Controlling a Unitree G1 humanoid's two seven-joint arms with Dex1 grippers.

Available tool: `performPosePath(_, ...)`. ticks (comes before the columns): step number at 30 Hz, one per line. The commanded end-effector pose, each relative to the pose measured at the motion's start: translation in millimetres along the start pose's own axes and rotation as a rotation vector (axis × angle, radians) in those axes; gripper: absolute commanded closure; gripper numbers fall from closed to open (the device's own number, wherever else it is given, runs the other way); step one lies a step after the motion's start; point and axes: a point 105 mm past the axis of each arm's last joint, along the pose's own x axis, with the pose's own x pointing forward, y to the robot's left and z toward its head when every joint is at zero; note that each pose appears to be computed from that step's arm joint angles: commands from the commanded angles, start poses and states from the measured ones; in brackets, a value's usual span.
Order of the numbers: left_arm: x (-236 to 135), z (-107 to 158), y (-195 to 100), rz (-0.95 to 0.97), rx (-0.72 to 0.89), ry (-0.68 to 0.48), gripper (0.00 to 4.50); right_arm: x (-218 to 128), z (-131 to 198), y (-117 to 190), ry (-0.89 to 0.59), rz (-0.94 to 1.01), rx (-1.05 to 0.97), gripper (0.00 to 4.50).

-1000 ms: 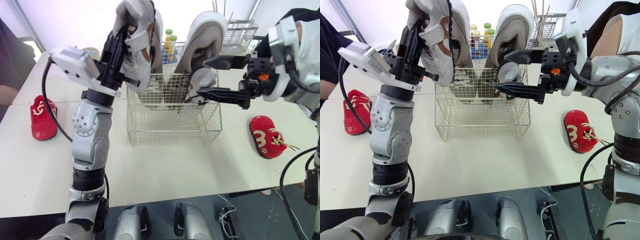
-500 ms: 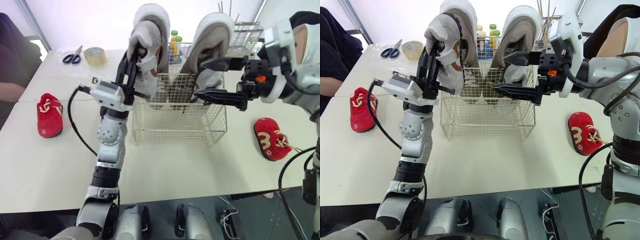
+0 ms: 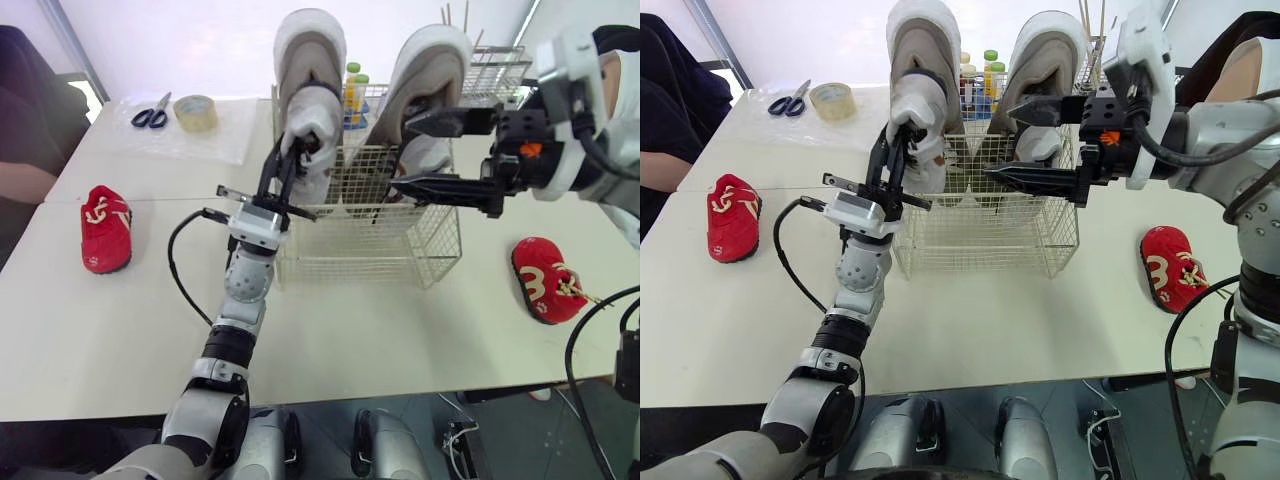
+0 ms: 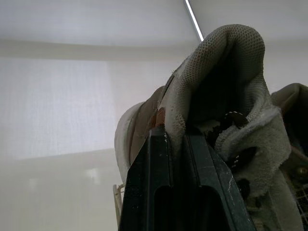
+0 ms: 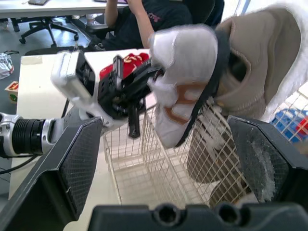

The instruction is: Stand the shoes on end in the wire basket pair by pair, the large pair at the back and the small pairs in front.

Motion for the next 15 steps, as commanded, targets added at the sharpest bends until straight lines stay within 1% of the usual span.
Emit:
performPosePath(1, -20, -17, -17, -0.044, -0.028, 0.098, 4.45, -6, 14, 3, -0.022, -0.01, -0.051, 0.0)
performPosePath(7, -34, -30, -13, 0.005, -0.07, 0.187, 4.45, -6, 14, 4, -0.023, -0.015, -0.047, 0.0)
performPosePath(10, -36, -35, -16, 0.015, -0.106, 0.219, 4.45, -4, 14, 4, -0.025, -0.015, -0.048, 0.0)
performPosePath(15, -51, -50, -24, -0.027, -0.131, 0.314, 4.45, -4, 14, 5, -0.03, -0.016, -0.052, 0.0)
